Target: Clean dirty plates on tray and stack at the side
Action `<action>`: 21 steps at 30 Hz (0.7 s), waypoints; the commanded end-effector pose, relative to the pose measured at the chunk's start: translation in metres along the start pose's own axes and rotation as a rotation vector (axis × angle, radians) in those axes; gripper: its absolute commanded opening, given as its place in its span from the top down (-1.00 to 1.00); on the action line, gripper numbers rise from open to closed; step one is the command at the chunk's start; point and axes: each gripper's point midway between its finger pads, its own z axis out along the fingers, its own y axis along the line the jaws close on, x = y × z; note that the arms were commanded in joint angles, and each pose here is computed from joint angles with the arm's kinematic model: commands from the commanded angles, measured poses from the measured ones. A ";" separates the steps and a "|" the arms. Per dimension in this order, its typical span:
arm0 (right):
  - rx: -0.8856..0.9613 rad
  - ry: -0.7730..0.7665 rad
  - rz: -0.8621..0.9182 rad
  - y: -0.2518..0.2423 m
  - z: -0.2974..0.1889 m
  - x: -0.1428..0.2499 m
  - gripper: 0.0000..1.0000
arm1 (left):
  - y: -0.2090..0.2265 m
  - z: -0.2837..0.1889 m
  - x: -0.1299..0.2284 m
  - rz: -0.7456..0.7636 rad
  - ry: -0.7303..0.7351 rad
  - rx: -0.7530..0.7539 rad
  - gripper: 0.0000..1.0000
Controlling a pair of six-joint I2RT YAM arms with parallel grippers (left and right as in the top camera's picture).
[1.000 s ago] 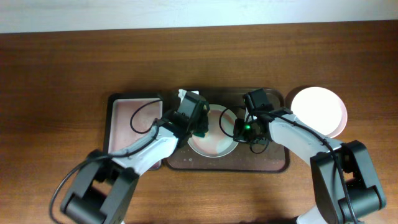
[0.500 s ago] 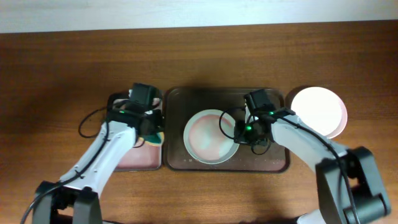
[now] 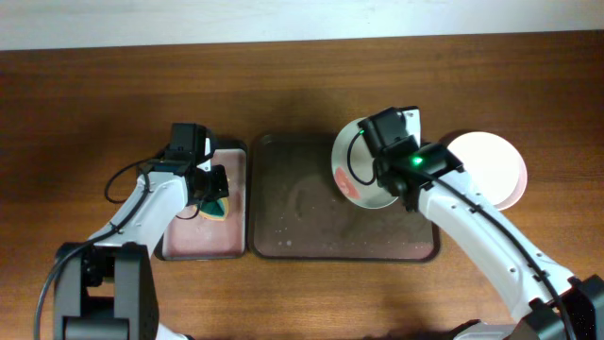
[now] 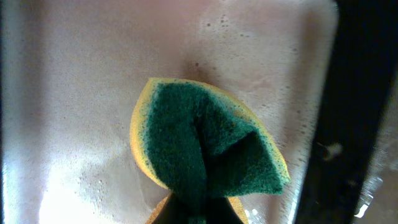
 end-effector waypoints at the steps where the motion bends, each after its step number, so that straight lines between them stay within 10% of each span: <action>1: 0.141 -0.130 -0.064 -0.011 -0.025 -0.022 0.92 | 0.004 0.002 -0.006 0.010 -0.017 -0.012 0.61; 7: 0.290 -0.305 -0.164 0.005 -0.066 -0.036 0.92 | 0.003 0.002 -0.005 0.010 -0.016 -0.012 -0.13; 21: 0.229 -0.344 -0.067 0.020 -0.071 -0.039 0.92 | 0.004 0.002 -0.004 0.010 -0.009 -0.014 -0.36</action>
